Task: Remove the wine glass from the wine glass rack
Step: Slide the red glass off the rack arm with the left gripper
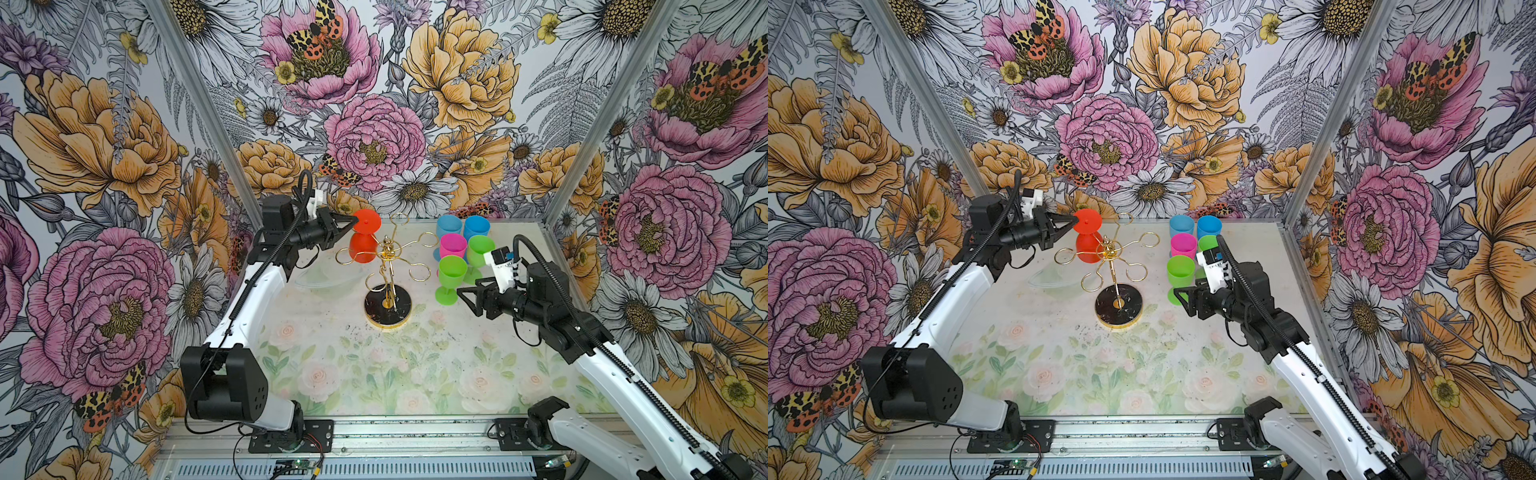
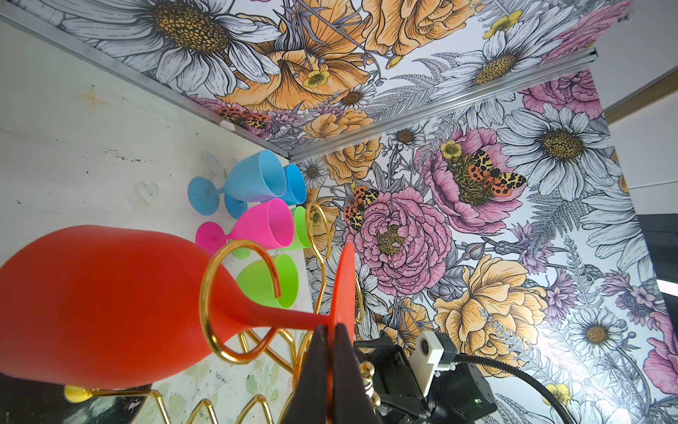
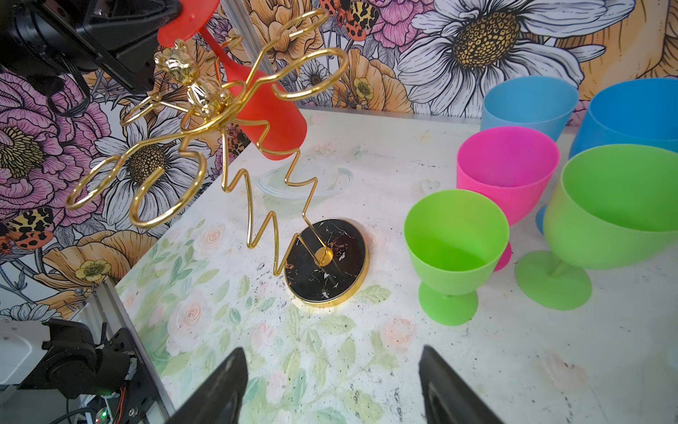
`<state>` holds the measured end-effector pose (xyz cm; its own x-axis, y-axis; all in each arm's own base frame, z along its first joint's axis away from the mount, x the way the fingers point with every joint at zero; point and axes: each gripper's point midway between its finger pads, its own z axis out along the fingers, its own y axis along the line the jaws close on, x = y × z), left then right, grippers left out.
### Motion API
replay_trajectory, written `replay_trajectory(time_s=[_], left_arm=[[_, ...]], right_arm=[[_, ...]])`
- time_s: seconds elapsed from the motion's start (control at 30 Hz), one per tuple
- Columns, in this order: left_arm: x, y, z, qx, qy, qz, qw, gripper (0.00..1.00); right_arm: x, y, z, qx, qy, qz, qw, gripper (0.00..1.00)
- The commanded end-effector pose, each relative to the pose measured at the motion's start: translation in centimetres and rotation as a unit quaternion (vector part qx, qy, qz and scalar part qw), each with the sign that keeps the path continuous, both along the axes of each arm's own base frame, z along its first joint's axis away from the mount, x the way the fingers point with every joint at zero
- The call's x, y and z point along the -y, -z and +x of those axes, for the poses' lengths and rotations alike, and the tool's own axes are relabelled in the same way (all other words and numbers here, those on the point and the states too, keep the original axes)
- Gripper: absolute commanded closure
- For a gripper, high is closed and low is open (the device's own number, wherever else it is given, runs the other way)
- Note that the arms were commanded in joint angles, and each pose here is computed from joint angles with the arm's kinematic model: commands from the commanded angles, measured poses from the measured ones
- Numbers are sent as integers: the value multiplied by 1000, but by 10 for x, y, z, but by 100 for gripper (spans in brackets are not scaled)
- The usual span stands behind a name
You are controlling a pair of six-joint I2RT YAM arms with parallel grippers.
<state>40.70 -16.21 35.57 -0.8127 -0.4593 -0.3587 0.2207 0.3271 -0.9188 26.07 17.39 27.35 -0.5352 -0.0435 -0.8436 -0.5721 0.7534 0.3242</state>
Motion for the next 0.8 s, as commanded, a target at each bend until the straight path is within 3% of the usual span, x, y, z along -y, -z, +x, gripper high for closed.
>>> replay_trajectory(time_s=[0.0, 0.5, 0.77], left_arm=[[11, -8, -7, 14, 30, 12, 999, 100], [17, -9, 18, 22, 29, 24, 999, 100], [5, -19, 41, 40, -3, 33, 999, 100]], right_arm=[[2, -7, -2, 13, 4, 10, 1000, 26], [2, -6, 0, 15, 5, 4, 1000, 26], [2, -7, -1, 17, 3, 6, 1000, 25]])
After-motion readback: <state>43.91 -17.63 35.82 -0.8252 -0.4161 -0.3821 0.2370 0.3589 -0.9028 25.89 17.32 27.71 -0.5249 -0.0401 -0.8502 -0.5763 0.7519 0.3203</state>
